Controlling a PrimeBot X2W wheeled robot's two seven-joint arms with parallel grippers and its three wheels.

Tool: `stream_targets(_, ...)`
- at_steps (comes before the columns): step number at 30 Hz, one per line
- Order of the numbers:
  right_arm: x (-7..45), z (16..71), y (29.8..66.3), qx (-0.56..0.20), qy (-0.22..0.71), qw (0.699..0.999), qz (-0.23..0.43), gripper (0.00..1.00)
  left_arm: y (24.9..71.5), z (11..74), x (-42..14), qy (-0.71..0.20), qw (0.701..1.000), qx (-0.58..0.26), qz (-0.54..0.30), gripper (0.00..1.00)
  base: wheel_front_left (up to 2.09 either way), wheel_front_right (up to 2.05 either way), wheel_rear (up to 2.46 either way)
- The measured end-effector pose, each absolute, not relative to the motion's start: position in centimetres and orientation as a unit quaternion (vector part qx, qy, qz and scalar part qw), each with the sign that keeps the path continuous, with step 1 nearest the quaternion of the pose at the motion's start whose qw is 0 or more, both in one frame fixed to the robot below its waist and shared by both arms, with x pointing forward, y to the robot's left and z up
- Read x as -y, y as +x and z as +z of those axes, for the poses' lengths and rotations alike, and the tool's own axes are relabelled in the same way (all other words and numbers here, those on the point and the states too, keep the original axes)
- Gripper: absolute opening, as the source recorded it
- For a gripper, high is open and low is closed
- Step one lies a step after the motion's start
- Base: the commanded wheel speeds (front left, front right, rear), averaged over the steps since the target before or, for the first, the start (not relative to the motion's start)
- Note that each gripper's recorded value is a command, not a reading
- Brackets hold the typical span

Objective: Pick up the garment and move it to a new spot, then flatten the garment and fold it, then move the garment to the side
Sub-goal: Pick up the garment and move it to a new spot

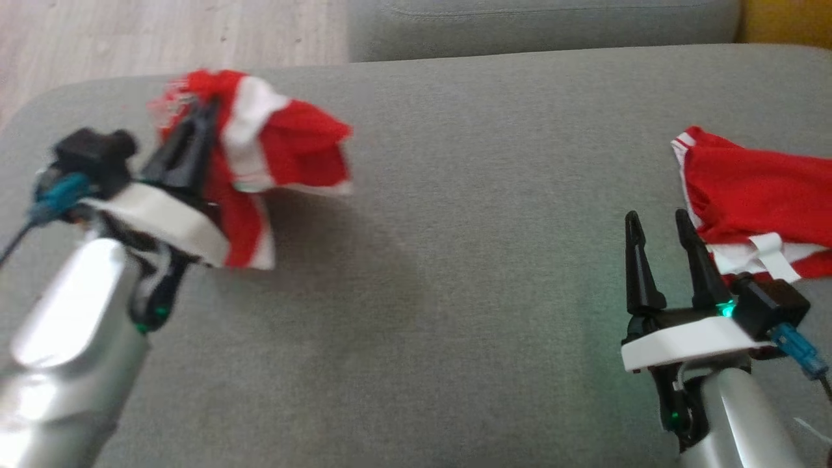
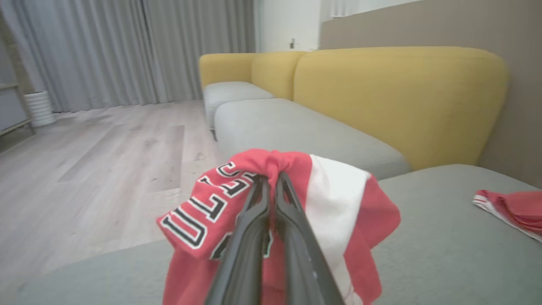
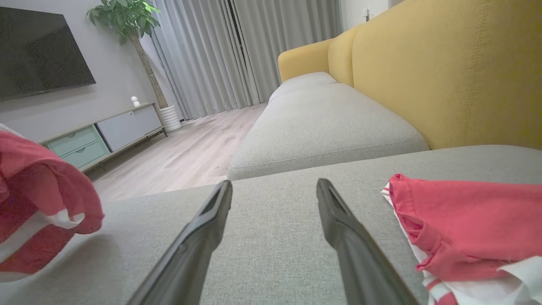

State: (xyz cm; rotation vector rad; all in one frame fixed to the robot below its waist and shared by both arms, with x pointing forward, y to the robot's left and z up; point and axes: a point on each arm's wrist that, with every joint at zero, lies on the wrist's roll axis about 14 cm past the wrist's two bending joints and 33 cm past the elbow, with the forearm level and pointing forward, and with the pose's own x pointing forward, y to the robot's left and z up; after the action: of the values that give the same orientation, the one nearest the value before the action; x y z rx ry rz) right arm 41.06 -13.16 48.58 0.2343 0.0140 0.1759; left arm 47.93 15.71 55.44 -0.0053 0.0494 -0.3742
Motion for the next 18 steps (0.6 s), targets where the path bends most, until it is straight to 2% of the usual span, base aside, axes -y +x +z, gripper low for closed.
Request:
stream_targets(9, 14.9, 47.8, 40.0, -0.013, 0.132, 0.989, 0.059, 1.00, 47.6, 53.6, -6.5, 0.027, 0.955, -0.080, -0.285, 0.00, 0.00, 0.00, 0.00)
stream_targets(18, 17.3, 47.9, 40.5, -0.005, 0.138, 0.990, 0.026, 1.00, 49.6, 52.7, 2.9, 0.017, 0.927, -0.087, -0.364, 0.00, 0.00, 0.00, 0.00)
